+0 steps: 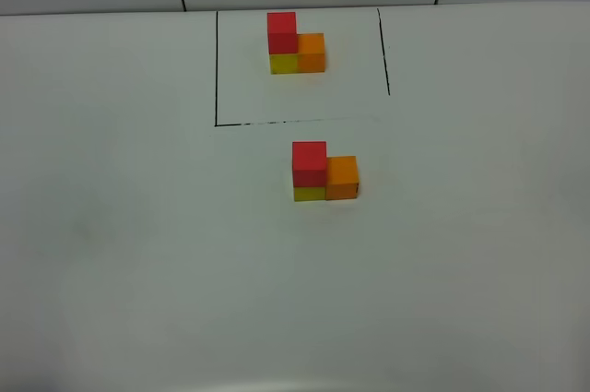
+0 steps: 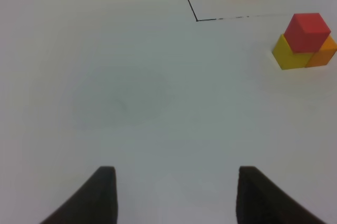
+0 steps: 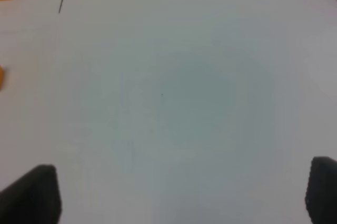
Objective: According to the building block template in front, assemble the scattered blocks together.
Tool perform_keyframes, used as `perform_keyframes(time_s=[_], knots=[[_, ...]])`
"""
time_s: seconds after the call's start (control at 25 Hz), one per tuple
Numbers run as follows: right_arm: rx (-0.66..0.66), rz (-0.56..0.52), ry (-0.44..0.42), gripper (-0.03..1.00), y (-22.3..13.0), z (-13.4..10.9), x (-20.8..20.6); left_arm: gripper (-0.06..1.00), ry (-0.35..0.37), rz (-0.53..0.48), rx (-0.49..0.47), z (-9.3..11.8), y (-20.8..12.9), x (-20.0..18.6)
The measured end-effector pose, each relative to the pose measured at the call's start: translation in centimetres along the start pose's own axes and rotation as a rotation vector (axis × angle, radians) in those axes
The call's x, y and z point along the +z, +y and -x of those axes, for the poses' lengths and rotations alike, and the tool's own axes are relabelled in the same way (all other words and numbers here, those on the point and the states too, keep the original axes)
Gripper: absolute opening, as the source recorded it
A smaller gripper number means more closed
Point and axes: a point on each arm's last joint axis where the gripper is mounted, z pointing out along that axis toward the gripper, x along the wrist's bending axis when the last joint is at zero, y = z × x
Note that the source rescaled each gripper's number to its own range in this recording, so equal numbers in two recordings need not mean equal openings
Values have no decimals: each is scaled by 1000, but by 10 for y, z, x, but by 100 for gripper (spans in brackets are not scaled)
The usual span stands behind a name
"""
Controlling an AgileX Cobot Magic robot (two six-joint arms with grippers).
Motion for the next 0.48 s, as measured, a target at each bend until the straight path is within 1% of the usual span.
perform_keyframes(time_s=[0.48], knots=[[-6, 0, 9, 80, 0, 0, 0, 12, 0, 0, 0, 0, 0, 0]])
